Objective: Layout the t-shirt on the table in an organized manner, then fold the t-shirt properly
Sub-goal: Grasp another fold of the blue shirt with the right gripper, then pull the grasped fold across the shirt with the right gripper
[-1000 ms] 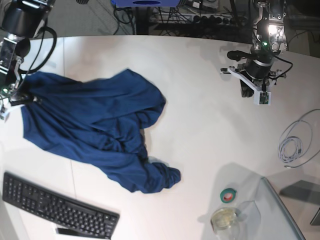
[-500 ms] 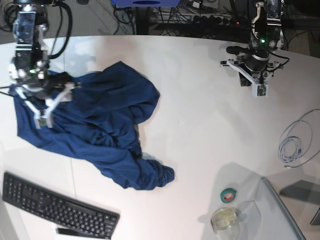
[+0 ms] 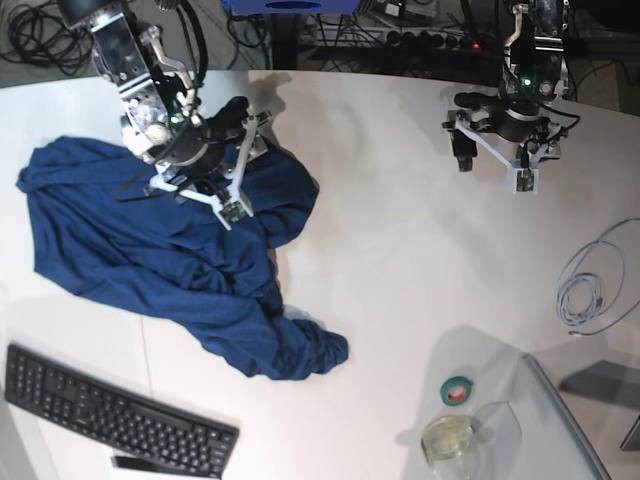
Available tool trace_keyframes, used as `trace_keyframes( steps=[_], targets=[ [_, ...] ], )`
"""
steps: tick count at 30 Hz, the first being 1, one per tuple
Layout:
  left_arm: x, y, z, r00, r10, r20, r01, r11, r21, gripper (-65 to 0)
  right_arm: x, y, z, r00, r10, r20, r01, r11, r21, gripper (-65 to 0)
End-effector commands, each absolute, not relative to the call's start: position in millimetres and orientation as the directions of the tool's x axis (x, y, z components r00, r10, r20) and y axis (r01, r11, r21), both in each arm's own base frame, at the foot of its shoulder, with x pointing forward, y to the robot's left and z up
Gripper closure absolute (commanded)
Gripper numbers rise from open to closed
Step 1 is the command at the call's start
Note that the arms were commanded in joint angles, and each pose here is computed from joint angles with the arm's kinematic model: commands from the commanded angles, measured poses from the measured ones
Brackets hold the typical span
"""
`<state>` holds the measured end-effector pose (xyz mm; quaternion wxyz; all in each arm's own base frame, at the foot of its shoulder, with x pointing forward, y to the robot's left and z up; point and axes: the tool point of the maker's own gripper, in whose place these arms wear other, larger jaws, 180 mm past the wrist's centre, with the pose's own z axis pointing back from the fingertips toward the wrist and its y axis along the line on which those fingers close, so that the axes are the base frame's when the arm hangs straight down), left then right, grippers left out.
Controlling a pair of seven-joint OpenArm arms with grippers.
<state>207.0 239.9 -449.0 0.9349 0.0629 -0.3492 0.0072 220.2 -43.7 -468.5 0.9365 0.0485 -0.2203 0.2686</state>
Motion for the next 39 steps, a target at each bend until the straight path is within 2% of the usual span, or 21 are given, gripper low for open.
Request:
trace_keyframes(
  steps=[1, 4, 5, 7, 9, 10, 12, 16, 20, 26, 29, 35, 39],
  targets=[
    [211.2, 243.5, -442.2, 0.739, -0.036, 0.673, -0.062, 0.991, 0.12, -51.8, 222.5, -44.5, -472.9, 0.759, 0.485, 0.434, -0.525, 0.851, -0.032, -38.0],
    [212.6, 243.5, -441.6, 0.737, -0.036, 0.675, -0.062, 0.991, 0.12, -51.8, 216.9, -46.2, -490.7, 0.771, 0.495, 0.401, -0.531, 0.847, -0.025, -36.8],
    [212.6, 243.5, -441.6, 0.737, -0.036, 0.675, -0.062, 0.991, 0.12, -51.8, 216.0, -46.7, -492.5, 0.772, 0.495, 0.398, -0.531, 0.847, -0.024, -34.1],
    [212.7, 243.9, -441.4, 0.737, -0.037, 0.675, -0.061, 0.991, 0.122, -51.8, 214.2, -50.9, -493.6, 0.776, 0.496, 0.39, -0.528, 0.849, -0.028, -19.8],
    [213.4, 244.4, -440.9, 0.736, -0.039, 0.676, -0.061, 0.991, 0.123, -51.8, 211.8, -52.3, -494.5, 0.782, 0.494, 0.38, -0.525, 0.851, -0.025, -2.3],
    [214.1, 244.4, -440.6, 0.735, -0.039, 0.677, -0.061, 0.991, 0.123, -51.8, 209.8, -52.3, -492.4, 0.782, 0.494, 0.38, -0.525, 0.851, -0.025, 0.0],
    [214.2, 244.9, -440.4, 0.735, -0.04, 0.677, -0.06, 0.99, 0.124, -51.8, 202.1, -55.7, -480.2, 0.77, 0.495, 0.403, -0.529, 0.848, -0.032, -2.0],
    [214.8, 245.1, -440.1, 0.734, -0.043, 0.678, -0.059, 0.99, 0.127, -51.8, 196.6, -63.9, -430.1, 0.725, 0.457, 0.515, -0.503, 0.862, -0.056, -0.2],
    [215.5, 245.0, -439.7, 0.733, -0.042, 0.679, -0.06, 0.99, 0.125, -51.8, 197.2, -92.5, -398.2, 0.72, 0.392, 0.573, -0.419, 0.904, -0.092, -0.3],
    [224.9, 241.9, -436.3, 0.72, -0.046, 0.692, -0.054, 0.991, 0.122, -51.8, 204.1, -149.9, -384.4, 0.699, 0.295, 0.652, -0.258, 0.954, -0.155, -0.3],
    [229.0, 241.8, -434.2, 0.714, -0.044, 0.699, -0.056, 0.991, 0.12, -51.8, 198.8, -163.1, -391.4, 0.728, 0.285, 0.624, -0.232, 0.958, -0.166, -0.3],
    [236.6, 242.2, -429.7, 0.701, -0.044, 0.712, -0.059, 0.991, 0.12, -51.8, 167.0, -183.7, -449.0, 0.854, 0.252, 0.455, -0.207, 0.967, -0.148, -0.6],
    [236.8, 246.0, -430.0, 0.702, -0.047, 0.711, -0.064, 0.99, 0.129, -51.8, 173.1, -214.7, -468.2, 0.897, 0.139, 0.421, -0.08, 0.985, -0.155, -1.5]
  ],
)
